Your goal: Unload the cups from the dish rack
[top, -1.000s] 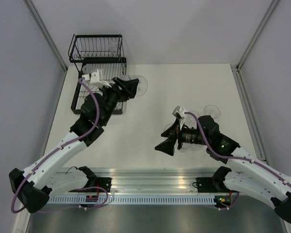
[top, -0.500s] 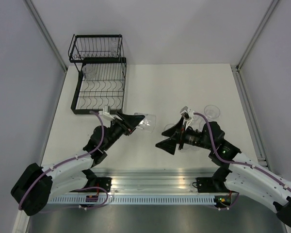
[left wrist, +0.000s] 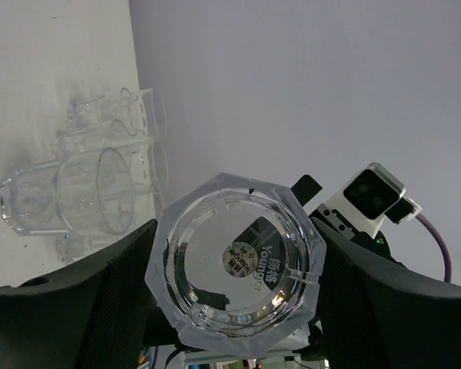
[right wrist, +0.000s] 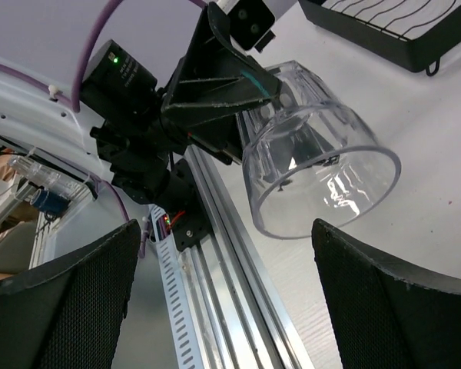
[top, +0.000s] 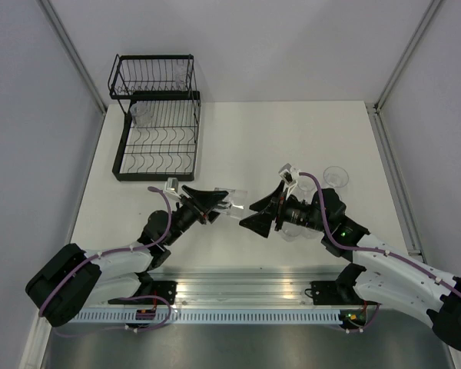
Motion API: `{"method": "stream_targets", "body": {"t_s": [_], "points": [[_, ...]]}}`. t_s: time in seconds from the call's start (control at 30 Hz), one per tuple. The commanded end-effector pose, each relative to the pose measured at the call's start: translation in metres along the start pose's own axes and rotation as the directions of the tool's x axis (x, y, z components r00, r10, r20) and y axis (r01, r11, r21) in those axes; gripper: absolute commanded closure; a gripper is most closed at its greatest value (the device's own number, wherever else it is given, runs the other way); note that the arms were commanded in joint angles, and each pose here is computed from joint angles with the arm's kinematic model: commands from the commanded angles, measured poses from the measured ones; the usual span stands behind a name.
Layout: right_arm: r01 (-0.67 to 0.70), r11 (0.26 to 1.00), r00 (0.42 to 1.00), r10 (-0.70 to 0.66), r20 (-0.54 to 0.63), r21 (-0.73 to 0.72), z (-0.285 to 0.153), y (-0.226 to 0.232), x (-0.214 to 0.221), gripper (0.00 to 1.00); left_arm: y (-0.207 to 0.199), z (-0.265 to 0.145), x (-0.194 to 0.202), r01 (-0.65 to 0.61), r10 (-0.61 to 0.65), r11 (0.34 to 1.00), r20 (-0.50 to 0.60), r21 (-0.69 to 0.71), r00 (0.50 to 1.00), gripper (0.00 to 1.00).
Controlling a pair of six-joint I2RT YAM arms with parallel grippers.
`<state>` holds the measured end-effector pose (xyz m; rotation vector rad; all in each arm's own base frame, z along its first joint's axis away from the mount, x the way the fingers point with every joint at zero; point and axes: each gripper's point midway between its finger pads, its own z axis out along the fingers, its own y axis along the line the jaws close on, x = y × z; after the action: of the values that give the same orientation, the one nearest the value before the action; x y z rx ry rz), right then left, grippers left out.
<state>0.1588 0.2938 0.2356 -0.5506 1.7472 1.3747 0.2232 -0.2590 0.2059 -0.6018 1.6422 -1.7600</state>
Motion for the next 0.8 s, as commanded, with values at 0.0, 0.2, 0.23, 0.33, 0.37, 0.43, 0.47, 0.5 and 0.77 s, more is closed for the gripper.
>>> {"method": "stream_targets", "body": {"t_s": [0.0, 0.2, 0.23, 0.33, 0.37, 0.43, 0.47, 0.5, 0.77], "points": [[0.014, 0.998, 0.999, -0.011, 0.052, -0.056, 0.006, 0.012, -0.015, 0.05, -0.043, -0.005, 0.002, 0.074, -0.072, 0.984, -0.018, 0.16, 0.997, 0.98], [-0.011, 0.995, 0.998, 0.017, 0.058, -0.097, 0.015, 0.013, -0.015, 0.11, -0.043, -0.004, 0.011, 0.094, -0.088, 0.984, -0.046, 0.154, 0.995, 0.98], [-0.02, 0.995, 0.998, 0.025, 0.054, -0.1, 0.017, 0.012, -0.014, 0.12, -0.041, -0.004, 0.012, 0.097, -0.091, 0.984, -0.048, 0.149, 0.995, 0.98], [-0.014, 0.993, 0.998, 0.021, 0.06, -0.117, 0.019, 0.016, -0.017, 0.14, -0.034, -0.006, 0.015, 0.121, -0.115, 0.983, -0.048, 0.14, 0.992, 0.98], [-0.014, 0.993, 0.998, 0.022, 0.062, -0.12, 0.018, 0.016, -0.017, 0.14, -0.029, -0.007, 0.016, 0.129, -0.124, 0.983, -0.05, 0.128, 0.991, 0.98], [-0.016, 0.993, 0.998, 0.023, 0.062, -0.121, 0.019, 0.016, -0.016, 0.15, -0.026, -0.009, 0.017, 0.148, -0.142, 0.981, -0.056, 0.125, 0.988, 0.98], [-0.016, 0.993, 0.998, 0.023, 0.062, -0.121, 0.018, 0.016, -0.016, 0.16, -0.025, -0.008, 0.02, 0.158, -0.151, 0.979, -0.064, 0.127, 0.987, 0.98], [-0.018, 0.992, 0.998, 0.025, 0.059, -0.121, 0.019, 0.015, -0.015, 0.2, -0.025, -0.008, 0.021, 0.161, -0.154, 0.979, -0.066, 0.127, 0.986, 0.98], [-0.038, 0.988, 0.998, 0.046, 0.052, -0.148, 0.021, 0.017, -0.012, 0.47, -0.033, -0.001, 0.033, 0.187, -0.173, 0.97, -0.1, 0.154, 0.98, 0.98]]}}
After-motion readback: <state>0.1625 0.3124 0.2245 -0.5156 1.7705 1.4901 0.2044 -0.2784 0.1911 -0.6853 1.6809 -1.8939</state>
